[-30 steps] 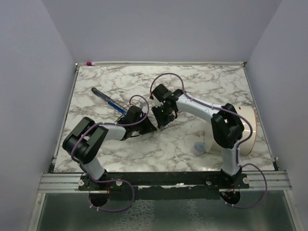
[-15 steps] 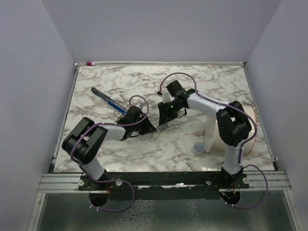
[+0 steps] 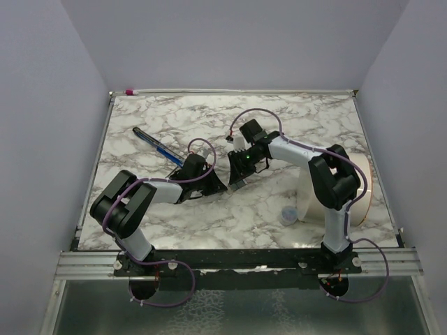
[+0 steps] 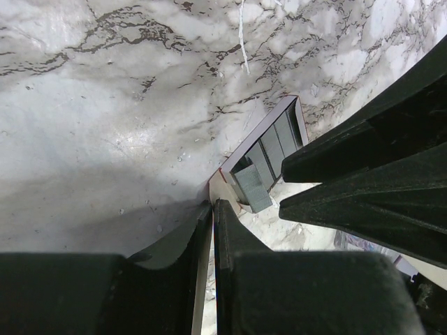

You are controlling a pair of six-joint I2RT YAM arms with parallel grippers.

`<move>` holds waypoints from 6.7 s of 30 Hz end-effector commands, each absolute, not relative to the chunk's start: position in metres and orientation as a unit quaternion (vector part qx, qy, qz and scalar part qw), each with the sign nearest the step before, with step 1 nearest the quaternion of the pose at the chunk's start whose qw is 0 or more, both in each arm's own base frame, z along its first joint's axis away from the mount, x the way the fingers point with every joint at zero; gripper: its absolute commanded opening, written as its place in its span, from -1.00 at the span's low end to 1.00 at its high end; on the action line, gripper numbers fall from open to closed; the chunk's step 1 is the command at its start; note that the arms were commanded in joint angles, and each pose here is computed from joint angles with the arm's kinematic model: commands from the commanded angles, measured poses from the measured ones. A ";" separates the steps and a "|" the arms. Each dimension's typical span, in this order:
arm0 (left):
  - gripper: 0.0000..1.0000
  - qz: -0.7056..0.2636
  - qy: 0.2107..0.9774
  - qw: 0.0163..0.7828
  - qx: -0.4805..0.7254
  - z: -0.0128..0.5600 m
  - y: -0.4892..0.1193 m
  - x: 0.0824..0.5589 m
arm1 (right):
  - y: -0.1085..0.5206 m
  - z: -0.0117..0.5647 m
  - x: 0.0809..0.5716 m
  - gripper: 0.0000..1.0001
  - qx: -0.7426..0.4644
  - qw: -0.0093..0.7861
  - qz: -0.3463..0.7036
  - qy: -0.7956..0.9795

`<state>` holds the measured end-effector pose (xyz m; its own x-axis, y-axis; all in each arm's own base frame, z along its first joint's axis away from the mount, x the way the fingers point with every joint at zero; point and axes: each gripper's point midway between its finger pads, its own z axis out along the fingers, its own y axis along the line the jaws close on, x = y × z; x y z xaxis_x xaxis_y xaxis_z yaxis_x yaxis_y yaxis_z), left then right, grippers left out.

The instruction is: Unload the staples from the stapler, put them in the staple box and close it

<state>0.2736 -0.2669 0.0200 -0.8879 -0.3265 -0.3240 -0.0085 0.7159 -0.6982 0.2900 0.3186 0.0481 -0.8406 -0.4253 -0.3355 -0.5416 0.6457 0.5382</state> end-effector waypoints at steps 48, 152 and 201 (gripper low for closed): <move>-0.78 -0.319 0.928 0.169 -0.094 -0.005 -0.250 0.247 | 0.321 0.051 0.290 -0.74 -0.275 0.102 0.311 0.904; -0.83 -0.326 0.926 0.174 -0.081 0.004 -0.252 0.248 | 0.321 0.090 0.291 -0.42 -0.277 0.143 0.304 0.900; -0.46 -0.354 0.912 0.207 -0.028 0.029 -0.255 0.247 | 0.303 0.080 0.290 -0.04 -0.303 0.167 0.231 0.910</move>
